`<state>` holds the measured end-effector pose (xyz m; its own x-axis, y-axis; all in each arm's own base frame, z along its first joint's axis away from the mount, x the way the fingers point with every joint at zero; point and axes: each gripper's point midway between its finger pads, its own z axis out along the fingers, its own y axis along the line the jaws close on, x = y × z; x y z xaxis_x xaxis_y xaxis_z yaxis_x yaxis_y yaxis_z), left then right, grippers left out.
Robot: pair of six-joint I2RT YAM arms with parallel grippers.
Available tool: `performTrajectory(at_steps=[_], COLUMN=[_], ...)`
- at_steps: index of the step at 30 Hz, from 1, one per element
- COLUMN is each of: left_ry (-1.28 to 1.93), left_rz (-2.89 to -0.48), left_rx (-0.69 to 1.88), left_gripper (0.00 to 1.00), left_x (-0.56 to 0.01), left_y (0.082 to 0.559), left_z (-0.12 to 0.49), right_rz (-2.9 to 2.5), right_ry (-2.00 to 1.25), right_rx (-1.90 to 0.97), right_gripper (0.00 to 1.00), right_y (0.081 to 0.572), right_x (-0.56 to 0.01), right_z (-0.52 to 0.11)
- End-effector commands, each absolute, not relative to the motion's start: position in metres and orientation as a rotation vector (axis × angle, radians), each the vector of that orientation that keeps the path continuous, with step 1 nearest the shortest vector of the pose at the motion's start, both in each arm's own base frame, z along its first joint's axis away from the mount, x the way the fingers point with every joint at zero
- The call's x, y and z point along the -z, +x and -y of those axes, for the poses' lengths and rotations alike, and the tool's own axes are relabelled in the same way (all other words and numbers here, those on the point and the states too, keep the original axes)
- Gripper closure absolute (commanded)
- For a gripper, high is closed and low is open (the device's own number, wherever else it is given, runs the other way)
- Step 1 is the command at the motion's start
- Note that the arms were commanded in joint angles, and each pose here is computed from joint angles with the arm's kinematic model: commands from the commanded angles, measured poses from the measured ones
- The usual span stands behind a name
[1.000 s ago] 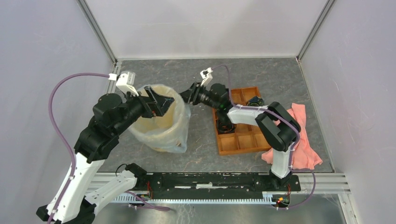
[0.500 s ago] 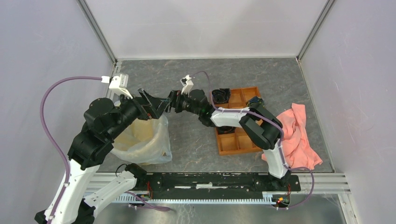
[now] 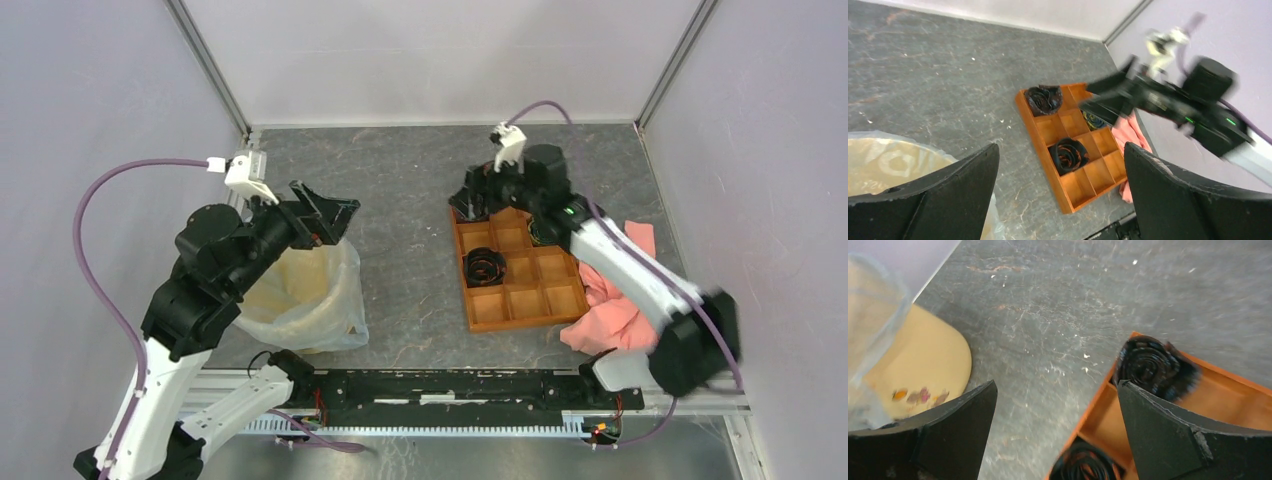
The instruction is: Put the trash bags into the trash bin
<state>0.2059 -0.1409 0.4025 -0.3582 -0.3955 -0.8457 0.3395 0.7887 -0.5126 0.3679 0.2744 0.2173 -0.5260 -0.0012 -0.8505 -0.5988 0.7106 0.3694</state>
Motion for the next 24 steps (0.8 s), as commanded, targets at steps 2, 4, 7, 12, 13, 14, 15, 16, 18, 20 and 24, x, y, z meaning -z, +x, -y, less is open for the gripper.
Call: performTrajectory(at_steps=[2, 4, 7, 12, 13, 14, 15, 16, 18, 20, 24], left_ry=[-0.111, -0.114, -0.121, -0.119, -0.118, -0.118, -0.119, -0.119, -0.12, -0.121, -0.129], left_rz=[-1.606, -1.561, -1.5, -1.461, -1.464, -1.464, -1.468, -1.472, -1.48, -1.486, -1.491], left_rx=[0.653, 0.623, 0.6, 0.589, 0.588, 0.586, 0.584, 0.581, 0.578, 0.578, 0.586], left_gripper=[0.0, 0.0, 0.0, 0.0, 0.0, 0.0, 0.0, 0.0, 0.0, 0.0, 0.0], left_x=[-0.448, -0.458, -0.472, -0.483, -0.483, -0.483, -0.482, -0.481, -0.479, -0.477, -0.475], left_y=[0.202, 0.201, 0.199, 0.196, 0.196, 0.196, 0.196, 0.195, 0.195, 0.195, 0.194], left_z=[0.105, 0.097, 0.089, 0.084, 0.084, 0.084, 0.083, 0.083, 0.082, 0.082, 0.082], right_rz=[-1.866, -1.795, -1.67, -1.509, -1.492, -1.478, -1.465, -1.456, -1.447, -1.436, -1.45], right_ry=[-0.605, -0.584, -0.528, -0.435, -0.419, -0.408, -0.389, -0.373, -0.351, -0.333, -0.383], right_rx=[-0.53, -0.497, -0.428, -0.365, -0.358, -0.354, -0.353, -0.351, -0.356, -0.366, -0.406], right_gripper=[0.02, 0.02, 0.02, 0.02, 0.02, 0.02, 0.02, 0.02, 0.02, 0.02, 0.02], right_y=[0.292, 0.273, 0.253, 0.228, 0.226, 0.224, 0.223, 0.223, 0.223, 0.222, 0.225], right_x=[-0.269, -0.296, -0.345, -0.413, -0.42, -0.424, -0.428, -0.43, -0.431, -0.43, -0.416], right_z=[-0.204, -0.186, -0.159, -0.127, -0.123, -0.12, -0.118, -0.116, -0.114, -0.113, -0.126])
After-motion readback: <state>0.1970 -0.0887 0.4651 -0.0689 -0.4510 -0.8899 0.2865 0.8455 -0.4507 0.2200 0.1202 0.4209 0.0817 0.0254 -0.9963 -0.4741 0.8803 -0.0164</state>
